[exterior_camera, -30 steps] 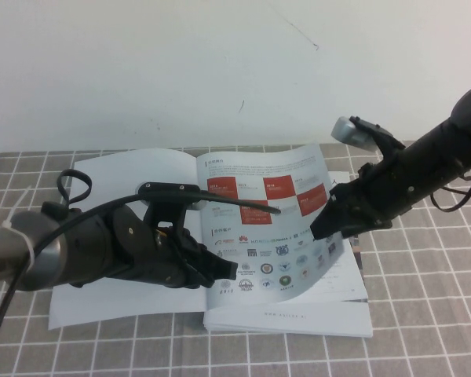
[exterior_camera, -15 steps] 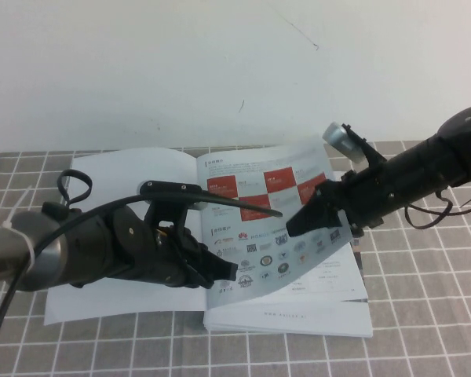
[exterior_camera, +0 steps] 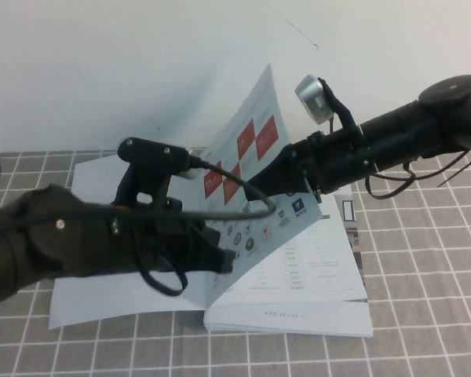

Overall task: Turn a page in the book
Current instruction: Open the closed book

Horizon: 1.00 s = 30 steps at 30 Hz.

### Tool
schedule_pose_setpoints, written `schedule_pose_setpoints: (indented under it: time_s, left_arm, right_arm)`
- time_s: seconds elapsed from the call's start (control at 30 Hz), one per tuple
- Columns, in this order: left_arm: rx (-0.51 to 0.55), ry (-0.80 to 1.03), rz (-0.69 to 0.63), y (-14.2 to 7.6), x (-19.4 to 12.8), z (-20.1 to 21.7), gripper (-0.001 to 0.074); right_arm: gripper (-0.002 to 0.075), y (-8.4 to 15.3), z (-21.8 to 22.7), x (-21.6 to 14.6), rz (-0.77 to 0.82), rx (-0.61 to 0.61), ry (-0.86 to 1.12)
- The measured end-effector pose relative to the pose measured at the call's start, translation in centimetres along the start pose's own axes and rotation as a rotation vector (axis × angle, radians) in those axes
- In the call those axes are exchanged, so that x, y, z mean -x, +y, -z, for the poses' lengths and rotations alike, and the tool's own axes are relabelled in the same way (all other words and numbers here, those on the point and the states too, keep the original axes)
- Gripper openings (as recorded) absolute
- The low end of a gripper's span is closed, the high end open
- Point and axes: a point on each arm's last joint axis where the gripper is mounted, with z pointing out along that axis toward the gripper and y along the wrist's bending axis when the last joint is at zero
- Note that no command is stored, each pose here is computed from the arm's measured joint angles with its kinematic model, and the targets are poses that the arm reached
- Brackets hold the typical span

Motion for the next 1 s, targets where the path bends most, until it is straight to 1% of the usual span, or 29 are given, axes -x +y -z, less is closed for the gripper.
schedule_pose_setpoints:
  time_s: [0.17,0.27,0.33,0.43,0.57,0.63,0.73,0.83,1.0]
  left_arm:
    - [-0.069,-0.004,-0.084,-2.5,-2.7,2.7,-0.0001]
    - [-0.113,-0.006,-0.090,-4.2,-4.7,3.0,-0.0002]
    - [-0.135,-0.034,-0.067,-5.5,-5.7,2.8,-0.0002]
    - [-0.112,-0.151,-0.057,-7.1,-6.2,2.5,-0.0002]
    - [-0.057,-0.294,-0.095,-8.8,-6.3,1.5,-0.0002]
    - [-0.020,-0.341,-0.113,-9.1,-6.4,0.8,-0.0002]
    - [0.039,-0.352,-0.132,-9.0,-7.0,-0.8,-0.0002]
    - [0.111,-0.332,-0.119,-8.3,-7.7,-2.5,-0.0002]
    - [0.206,-0.293,-0.044,-6.5,-8.4,-4.2,-0.0002]
  right_arm:
    - [0.0372,1.8,-0.8,0.8,0.066,0.025,0.012]
    - [0.0372,3.0,-1.3,1.4,0.108,0.037,0.015]
    - [0.0372,3.5,-1.6,1.6,0.129,0.043,0.016]
    - [0.0372,4.5,-2.4,1.7,0.156,0.055,0.030]
    - [0.0372,5.3,-3.4,1.5,0.170,0.072,0.049]
    - [0.0372,5.6,-3.8,1.4,0.175,0.076,0.056]
    - [0.0372,5.9,-4.2,1.2,0.179,0.084,0.063]
    - [0.0372,6.1,-4.4,1.2,0.180,0.092,0.063]
    - [0.0372,6.8,-4.3,1.3,0.190,0.101,0.056]
